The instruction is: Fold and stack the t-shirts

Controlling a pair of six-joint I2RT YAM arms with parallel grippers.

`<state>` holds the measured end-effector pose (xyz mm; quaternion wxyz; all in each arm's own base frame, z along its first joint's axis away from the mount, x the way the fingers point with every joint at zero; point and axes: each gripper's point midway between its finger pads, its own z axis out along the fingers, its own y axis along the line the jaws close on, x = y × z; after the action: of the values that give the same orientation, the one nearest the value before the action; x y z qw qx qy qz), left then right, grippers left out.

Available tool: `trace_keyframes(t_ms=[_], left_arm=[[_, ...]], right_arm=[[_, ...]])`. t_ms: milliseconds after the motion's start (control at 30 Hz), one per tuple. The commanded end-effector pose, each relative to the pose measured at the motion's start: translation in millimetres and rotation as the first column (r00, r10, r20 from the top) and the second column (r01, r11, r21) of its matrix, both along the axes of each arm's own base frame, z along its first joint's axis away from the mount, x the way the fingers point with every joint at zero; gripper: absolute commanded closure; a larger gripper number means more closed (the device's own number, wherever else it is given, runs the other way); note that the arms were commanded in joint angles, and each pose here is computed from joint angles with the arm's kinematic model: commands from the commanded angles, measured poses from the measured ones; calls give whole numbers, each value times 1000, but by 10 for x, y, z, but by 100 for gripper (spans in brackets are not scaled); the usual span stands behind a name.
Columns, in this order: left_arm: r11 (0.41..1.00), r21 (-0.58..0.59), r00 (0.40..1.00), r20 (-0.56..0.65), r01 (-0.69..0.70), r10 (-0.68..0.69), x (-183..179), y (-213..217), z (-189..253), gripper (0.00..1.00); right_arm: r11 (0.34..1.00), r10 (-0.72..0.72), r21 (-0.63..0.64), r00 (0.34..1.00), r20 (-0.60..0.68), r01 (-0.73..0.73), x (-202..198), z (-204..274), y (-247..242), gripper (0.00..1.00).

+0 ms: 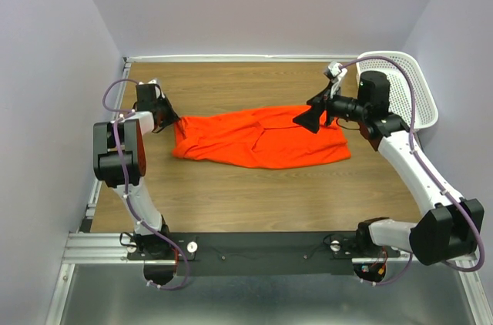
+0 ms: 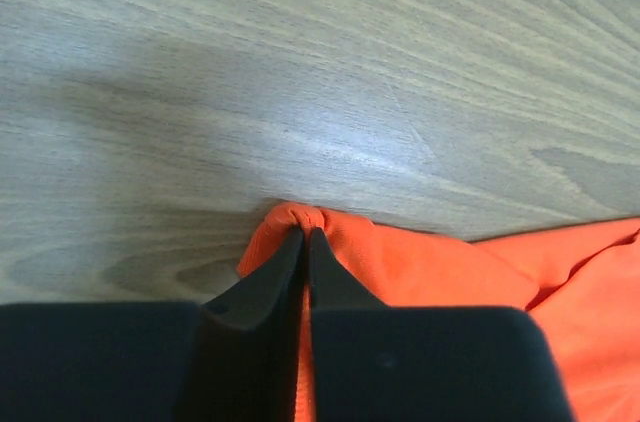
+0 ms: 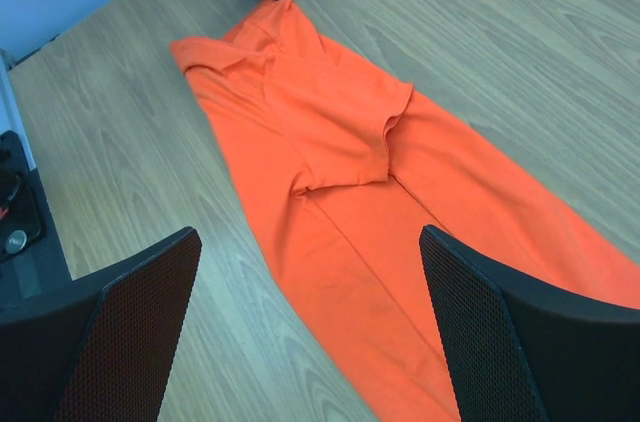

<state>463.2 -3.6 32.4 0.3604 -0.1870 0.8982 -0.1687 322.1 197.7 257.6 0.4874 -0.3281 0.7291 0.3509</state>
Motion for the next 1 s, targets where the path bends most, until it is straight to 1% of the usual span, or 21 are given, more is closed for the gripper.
trace_keyframes(t_ms=[0,67,133,233,300,333,400,433,467,500,567,633,667,700,733,767,833,867,900,933,967], left_arm=[[1000,-6,1000,1,23,-23,53,-9,8,96],[1000,18,999,29,18,-18,168,37,104,100],[999,28,999,23,22,-22,239,58,103,100],[999,36,997,66,30,-33,492,89,250,100],[999,16,995,88,48,-49,684,63,292,100],[999,0,996,70,51,-51,731,48,181,100],[997,-17,991,116,71,-68,953,24,314,100],[997,-34,992,107,74,-70,1017,9,221,100],[995,-43,984,153,94,-86,1180,-20,387,100],[993,-58,985,149,100,-90,1249,-43,309,100],[988,-90,970,220,122,-100,1499,-88,567,100],[984,-121,967,234,131,-100,1649,-116,547,100],[980,-143,953,288,139,-93,1798,-136,786,100],[978,-151,947,310,143,-90,1872,-143,864,99],[976,-166,946,312,142,-85,1936,-157,838,96],[975,-164,929,361,149,-81,2048,-160,1066,92],[976,-167,917,394,142,-66,2137,-153,1225,75],[984,-145,908,416,105,-36,2190,-72,1395,62],[988,-123,902,431,88,-27,2198,-29,1492,58],[994,-76,881,472,76,-31,2166,13,1781,56],[999,-34,880,475,10,7,2148,146,1842,51]], right_arm=[[1000,16,19,1000,-13,-15,-96,39,-34,3],[1000,19,22,1000,-11,-19,-106,52,-33,3],[999,22,25,1000,-10,-21,-111,66,-34,3],[1000,17,26,1000,-9,-17,-111,72,-53,3],[1000,14,26,1000,-7,-14,-108,71,-64,3],[1000,12,24,1000,-9,-12,-102,63,-70,3],[1000,8,18,1000,-7,-8,-87,48,-84,3],[1000,5,14,1000,-7,-5,-72,32,-84,3],[1000,3,6,1000,-2,-3,-63,19,-91,2],[1000,-3,-3,1000,-2,3,-49,-11,-102,2],[1000,-2,-22,1000,9,2,-24,-50,-116,2],[999,-2,-41,1000,2,2,-12,-115,-130,2],[998,8,-58,1000,3,-8,7,-169,-132,2],[998,12,-69,1000,-13,-13,-4,-213,-138,2],[997,18,-77,1000,-18,-19,4,-249,-142,2],[995,32,-96,999,-15,-33,31,-308,-145,2],[991,49,-121,998,-49,-54,7,-429,-147,2],[986,65,-148,997,-45,-71,36,-504,-160,2],[982,80,-164,994,-73,-91,-12,-586,-167,2],[976,105,-182,991,-81,-119,-49,-645,-137,2],[962,145,-221,986,-81,-159,-110,-765,-145,2]])
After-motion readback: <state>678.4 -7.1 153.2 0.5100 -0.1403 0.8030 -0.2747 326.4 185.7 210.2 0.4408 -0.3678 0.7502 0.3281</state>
